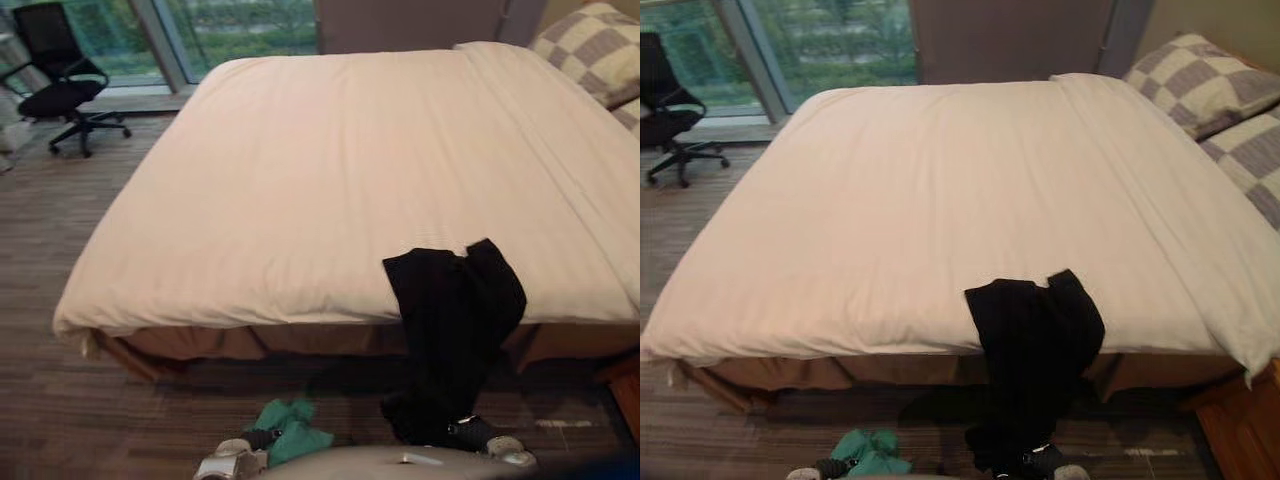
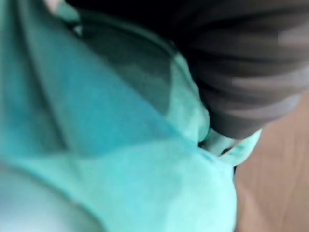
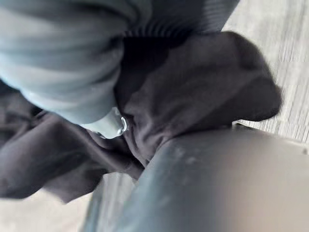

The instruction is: Tidy the bed and pick cloth on bed and put in laundry

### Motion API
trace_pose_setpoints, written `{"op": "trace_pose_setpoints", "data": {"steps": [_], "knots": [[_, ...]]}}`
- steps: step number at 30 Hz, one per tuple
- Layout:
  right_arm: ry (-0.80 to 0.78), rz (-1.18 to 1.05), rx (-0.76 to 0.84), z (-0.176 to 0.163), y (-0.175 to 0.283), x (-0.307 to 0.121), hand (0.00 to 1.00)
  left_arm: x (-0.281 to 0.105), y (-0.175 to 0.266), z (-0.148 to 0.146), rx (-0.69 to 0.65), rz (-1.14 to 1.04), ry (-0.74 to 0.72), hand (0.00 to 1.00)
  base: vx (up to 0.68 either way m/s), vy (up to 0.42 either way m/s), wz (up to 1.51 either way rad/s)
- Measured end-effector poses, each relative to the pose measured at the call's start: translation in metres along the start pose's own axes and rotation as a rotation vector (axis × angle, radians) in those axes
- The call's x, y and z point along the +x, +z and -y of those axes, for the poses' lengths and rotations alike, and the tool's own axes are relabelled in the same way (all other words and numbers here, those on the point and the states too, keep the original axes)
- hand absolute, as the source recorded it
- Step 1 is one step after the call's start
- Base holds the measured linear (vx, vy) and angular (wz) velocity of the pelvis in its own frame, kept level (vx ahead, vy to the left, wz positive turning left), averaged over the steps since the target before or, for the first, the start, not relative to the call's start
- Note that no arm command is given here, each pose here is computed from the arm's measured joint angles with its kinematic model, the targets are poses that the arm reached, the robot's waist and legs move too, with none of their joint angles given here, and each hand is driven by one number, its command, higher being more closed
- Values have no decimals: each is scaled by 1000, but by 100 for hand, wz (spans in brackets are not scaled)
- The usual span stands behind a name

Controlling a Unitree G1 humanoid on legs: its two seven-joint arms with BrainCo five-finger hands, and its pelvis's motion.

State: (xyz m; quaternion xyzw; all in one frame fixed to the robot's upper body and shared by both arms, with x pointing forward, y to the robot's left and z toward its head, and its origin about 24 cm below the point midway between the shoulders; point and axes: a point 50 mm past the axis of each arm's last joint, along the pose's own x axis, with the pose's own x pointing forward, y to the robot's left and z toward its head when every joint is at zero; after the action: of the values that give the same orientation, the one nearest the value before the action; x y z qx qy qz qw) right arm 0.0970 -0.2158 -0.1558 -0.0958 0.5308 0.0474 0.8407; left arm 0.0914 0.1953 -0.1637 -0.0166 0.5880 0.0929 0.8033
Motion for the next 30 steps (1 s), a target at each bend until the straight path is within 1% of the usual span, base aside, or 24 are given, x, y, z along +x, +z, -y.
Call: {"op": "trace_pose_setpoints", "data": {"steps": [3,5,7,10,14,16,18,20,24,25,27,30], "knots": [[1,-15,-48,14,0,-1,100,0,13,10,-8,106,7,100,74,140,231],[13,-8,-39,16,3,0,100,-1,17,6,-6,155,15,100,89,208,226],[16,-2,-13,16,7,2,100,-2,22,3,-2,197,13,100,31,116,161],[29,40,39,12,21,5,100,-3,15,-4,-18,202,-10,100,89,6,138],[35,57,138,-2,23,8,100,-2,21,2,67,221,-84,100,169,-27,140],[20,43,178,-5,11,5,100,-1,28,10,107,229,-126,100,163,-77,192],[-28,49,178,5,7,2,100,0,31,10,135,213,-138,100,196,-122,221],[-56,13,188,9,-10,-2,100,1,33,12,172,191,-161,100,219,-151,215],[-78,13,265,10,-15,-3,100,1,26,-1,161,148,-120,100,113,-197,117],[-116,21,360,15,-19,-5,100,2,21,4,146,134,-130,100,86,-174,67],[-137,54,401,19,-18,-6,100,2,18,6,107,130,-132,100,81,-145,44],[-135,54,434,11,-33,-11,100,2,12,5,94,124,-131,100,105,-100,54]]}}
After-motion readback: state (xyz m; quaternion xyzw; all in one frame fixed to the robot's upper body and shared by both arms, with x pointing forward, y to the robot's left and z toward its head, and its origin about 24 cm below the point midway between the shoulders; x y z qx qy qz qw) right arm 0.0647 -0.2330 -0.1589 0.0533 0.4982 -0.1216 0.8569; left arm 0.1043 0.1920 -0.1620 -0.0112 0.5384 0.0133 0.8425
